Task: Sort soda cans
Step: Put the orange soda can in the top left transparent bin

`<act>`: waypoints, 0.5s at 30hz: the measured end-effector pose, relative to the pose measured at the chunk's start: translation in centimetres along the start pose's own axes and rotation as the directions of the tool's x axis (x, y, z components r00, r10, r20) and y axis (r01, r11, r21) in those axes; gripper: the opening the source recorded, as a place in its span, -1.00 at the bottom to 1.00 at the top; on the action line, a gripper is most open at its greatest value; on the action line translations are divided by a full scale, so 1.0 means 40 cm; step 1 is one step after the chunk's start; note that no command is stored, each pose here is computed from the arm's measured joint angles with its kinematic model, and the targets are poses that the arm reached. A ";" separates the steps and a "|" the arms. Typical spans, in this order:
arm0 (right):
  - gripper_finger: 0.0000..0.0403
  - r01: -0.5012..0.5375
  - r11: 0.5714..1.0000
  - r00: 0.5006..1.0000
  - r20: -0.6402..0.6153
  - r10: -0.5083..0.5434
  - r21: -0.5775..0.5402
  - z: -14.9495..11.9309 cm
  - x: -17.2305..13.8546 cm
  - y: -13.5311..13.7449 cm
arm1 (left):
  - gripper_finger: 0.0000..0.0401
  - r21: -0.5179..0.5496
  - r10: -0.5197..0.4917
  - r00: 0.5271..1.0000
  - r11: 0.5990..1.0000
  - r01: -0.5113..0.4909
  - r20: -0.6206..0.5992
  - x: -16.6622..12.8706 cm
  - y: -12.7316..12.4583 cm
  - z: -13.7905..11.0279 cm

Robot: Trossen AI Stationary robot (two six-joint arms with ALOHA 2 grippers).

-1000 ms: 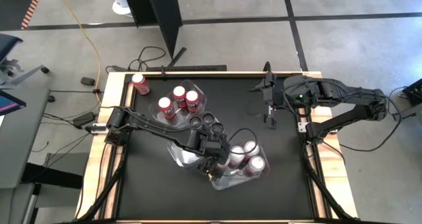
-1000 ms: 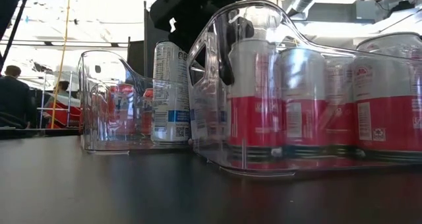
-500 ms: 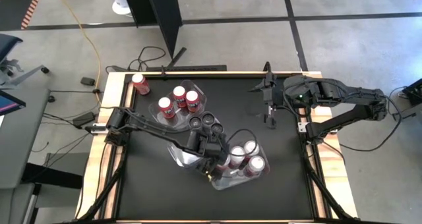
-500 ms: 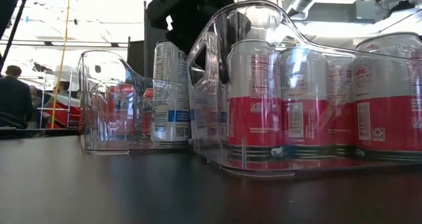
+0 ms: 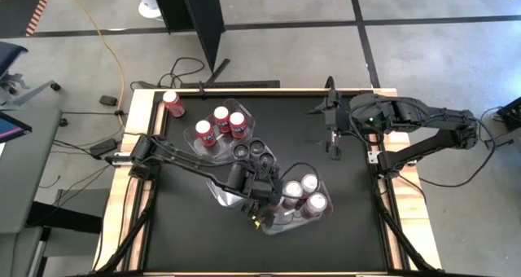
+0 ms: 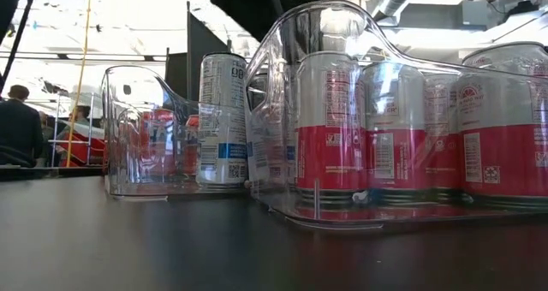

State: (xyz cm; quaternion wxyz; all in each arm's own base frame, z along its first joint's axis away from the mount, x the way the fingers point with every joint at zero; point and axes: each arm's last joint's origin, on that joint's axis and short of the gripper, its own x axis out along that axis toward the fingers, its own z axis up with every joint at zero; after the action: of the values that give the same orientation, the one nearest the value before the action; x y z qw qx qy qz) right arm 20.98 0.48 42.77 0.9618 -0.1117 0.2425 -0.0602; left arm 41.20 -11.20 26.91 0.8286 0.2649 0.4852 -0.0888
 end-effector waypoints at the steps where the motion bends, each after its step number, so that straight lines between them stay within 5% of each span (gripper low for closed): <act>1: 0.97 0.000 1.000 1.000 0.000 0.000 0.000 0.000 0.000 0.000 | 0.80 0.004 0.000 1.000 1.000 0.000 0.004 -0.008 -0.002 0.005; 10: 0.97 -0.001 1.000 1.000 -0.004 0.001 -0.001 -0.001 0.000 0.000 | 0.80 -0.030 -0.013 1.000 0.999 0.013 -0.003 -0.144 -0.023 0.013; 15: 0.97 -0.001 1.000 1.000 -0.004 0.001 0.000 -0.001 0.000 0.000 | 0.80 -0.079 0.124 0.992 0.989 -0.124 -0.004 -0.258 -0.020 -0.015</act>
State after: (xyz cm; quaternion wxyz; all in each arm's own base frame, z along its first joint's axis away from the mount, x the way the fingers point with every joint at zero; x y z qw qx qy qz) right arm 20.96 0.48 42.73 0.9613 -0.1115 0.2446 -0.0599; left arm 35.11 -12.68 35.18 0.8426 0.2615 0.4704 -0.0179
